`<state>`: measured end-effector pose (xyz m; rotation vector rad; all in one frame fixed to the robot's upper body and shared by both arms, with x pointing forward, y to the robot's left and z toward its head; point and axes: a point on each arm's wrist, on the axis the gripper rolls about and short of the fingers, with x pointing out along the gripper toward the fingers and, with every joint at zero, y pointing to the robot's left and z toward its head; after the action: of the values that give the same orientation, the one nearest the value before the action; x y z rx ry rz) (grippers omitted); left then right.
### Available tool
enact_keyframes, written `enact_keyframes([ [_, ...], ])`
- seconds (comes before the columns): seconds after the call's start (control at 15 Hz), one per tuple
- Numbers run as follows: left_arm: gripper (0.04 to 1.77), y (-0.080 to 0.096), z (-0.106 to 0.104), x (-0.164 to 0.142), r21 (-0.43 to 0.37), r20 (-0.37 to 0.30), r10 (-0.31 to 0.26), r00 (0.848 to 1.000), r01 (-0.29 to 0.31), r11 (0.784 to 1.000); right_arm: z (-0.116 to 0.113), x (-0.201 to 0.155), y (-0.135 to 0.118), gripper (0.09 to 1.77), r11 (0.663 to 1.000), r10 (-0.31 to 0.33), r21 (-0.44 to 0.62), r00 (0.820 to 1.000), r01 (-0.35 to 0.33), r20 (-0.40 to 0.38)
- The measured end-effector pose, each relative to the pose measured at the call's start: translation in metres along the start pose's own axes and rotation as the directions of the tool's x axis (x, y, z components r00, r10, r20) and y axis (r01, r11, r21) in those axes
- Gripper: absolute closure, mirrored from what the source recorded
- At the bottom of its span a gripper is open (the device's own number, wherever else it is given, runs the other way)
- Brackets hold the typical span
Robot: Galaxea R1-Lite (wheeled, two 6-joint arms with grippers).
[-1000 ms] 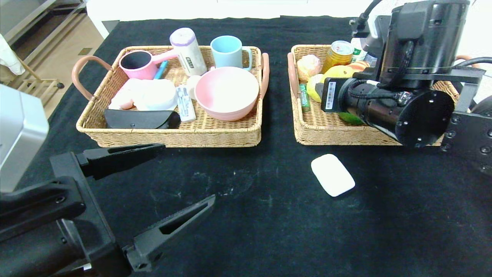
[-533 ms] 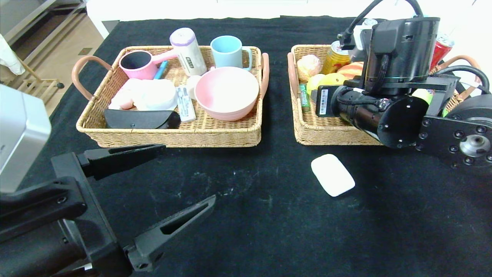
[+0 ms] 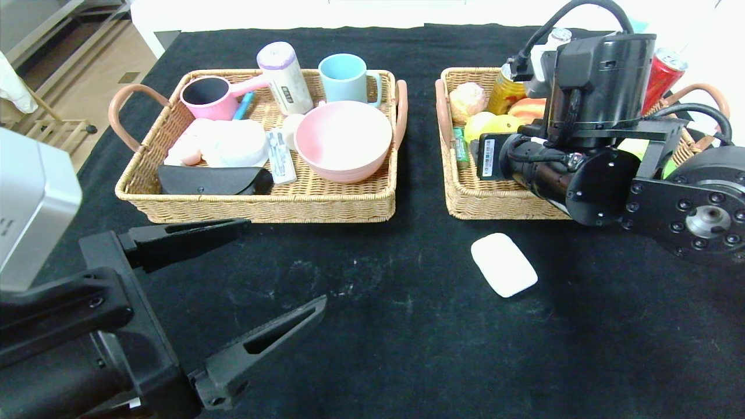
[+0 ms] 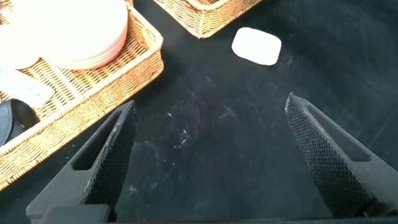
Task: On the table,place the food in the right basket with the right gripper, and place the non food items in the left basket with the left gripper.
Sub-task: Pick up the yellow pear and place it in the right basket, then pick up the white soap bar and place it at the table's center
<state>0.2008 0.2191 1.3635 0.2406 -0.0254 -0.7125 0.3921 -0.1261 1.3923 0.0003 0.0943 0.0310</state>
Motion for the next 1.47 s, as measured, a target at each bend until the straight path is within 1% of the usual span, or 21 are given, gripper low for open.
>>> enact_keyframes([
  [0.2,0.09,0.0,0.0,0.0,0.0,-0.002,0.003,1.0,-0.003,1.0,-0.001,0.001,0.001,0.44,1.0,0.001,-0.002,1.0,-0.001,-0.003],
  [0.53,0.09,0.0,-0.001,0.001,0.002,-0.008,0.003,1.0,-0.003,1.0,0.0,-0.003,0.001,0.3,1.0,0.008,-0.024,1.0,-0.008,-0.003],
  [0.73,0.09,0.0,-0.003,0.004,0.002,-0.018,0.001,1.0,-0.001,1.0,0.003,-0.013,0.001,0.26,0.995,0.026,-0.093,0.999,-0.028,-0.018],
  [0.87,0.09,-0.001,-0.005,0.006,0.005,-0.03,-0.002,1.0,0.002,1.0,0.003,-0.025,0.001,0.23,0.985,0.043,-0.164,0.996,-0.055,-0.08],
  [1.0,0.09,-0.002,-0.006,0.006,0.011,-0.03,-0.005,1.0,0.005,1.0,0.0,-0.038,-0.001,0.21,0.971,0.047,-0.225,0.984,-0.085,-0.17],
  [1.07,0.09,-0.001,-0.005,0.005,0.014,-0.029,-0.004,1.0,0.005,1.0,-0.001,-0.042,-0.003,0.21,0.967,0.047,-0.236,0.978,-0.096,-0.204],
  [1.2,0.09,-0.001,-0.005,0.004,0.016,-0.024,-0.004,1.0,0.004,1.0,-0.005,-0.047,-0.007,0.19,0.963,0.047,-0.242,0.959,-0.117,-0.279],
  [1.27,0.09,-0.001,-0.004,0.004,0.016,-0.022,-0.004,1.0,0.004,1.0,-0.006,-0.05,-0.009,0.19,0.967,0.041,-0.227,0.949,-0.117,-0.312],
  [1.33,0.09,-0.001,-0.004,0.003,0.016,-0.02,-0.003,1.0,0.004,1.0,-0.006,-0.052,-0.01,0.18,0.973,0.051,-0.195,0.935,-0.126,-0.35],
  [1.47,0.09,-0.001,-0.003,0.002,0.015,-0.015,-0.002,1.0,0.002,1.0,-0.004,-0.056,-0.01,0.17,0.976,0.086,-0.144,0.897,-0.163,-0.435],
])
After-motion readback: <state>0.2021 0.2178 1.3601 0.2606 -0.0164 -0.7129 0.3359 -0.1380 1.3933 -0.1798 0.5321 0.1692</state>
